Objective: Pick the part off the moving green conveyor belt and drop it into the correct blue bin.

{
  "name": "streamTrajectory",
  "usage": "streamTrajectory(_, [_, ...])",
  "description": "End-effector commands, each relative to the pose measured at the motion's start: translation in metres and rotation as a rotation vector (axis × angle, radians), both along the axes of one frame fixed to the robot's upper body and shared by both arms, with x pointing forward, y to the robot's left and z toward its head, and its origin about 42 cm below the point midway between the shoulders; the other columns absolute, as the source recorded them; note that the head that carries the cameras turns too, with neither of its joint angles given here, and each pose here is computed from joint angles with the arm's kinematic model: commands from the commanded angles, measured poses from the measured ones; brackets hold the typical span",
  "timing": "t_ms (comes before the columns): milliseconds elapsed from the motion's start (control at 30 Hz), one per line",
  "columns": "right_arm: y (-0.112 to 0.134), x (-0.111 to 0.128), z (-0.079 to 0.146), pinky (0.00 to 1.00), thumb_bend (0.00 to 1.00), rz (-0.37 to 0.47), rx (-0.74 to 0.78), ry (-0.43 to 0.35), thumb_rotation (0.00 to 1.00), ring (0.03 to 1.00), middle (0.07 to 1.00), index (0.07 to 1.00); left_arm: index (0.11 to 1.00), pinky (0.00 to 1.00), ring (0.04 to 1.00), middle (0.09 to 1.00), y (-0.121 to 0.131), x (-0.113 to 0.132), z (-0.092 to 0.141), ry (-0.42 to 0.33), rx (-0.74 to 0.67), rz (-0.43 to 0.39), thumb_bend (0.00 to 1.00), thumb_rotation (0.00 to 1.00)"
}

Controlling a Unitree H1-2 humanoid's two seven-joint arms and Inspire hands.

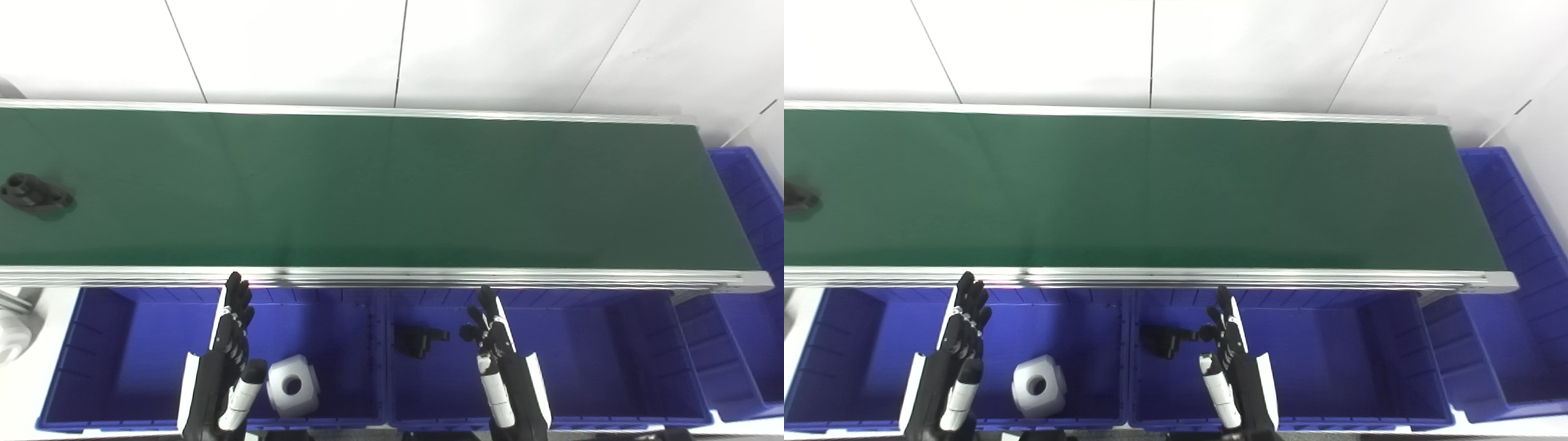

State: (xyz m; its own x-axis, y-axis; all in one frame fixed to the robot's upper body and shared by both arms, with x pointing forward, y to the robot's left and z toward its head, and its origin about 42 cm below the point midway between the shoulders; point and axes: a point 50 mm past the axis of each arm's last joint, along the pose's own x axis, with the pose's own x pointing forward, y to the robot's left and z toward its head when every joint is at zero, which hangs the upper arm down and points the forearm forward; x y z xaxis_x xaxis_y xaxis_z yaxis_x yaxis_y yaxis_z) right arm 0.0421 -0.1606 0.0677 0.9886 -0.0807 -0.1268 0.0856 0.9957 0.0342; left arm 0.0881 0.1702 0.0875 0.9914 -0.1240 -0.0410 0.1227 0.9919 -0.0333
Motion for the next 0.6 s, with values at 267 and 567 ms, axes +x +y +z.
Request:
streamTrajectory(267, [0.0002,0.0002,0.0095,0.91,0.75,-0.004,0.01,-0.07,0.92,0.963,1.0,1.0,1.0,1.0,1.0,1.0,-0.0011,0.0007,0.0105,-0.053,-0.009,-0.006,0.72,0.82])
streamTrajectory(567, [-0.0005,0.0004,0.011,0.89,0.78,-0.003,0.029,-0.06,0.92,0.962,1.0,1.0,1.0,1.0,1.0,1.0,-0.0026,0.0009,0.0109,-0.059,-0.018,-0.009,0.72,0.81])
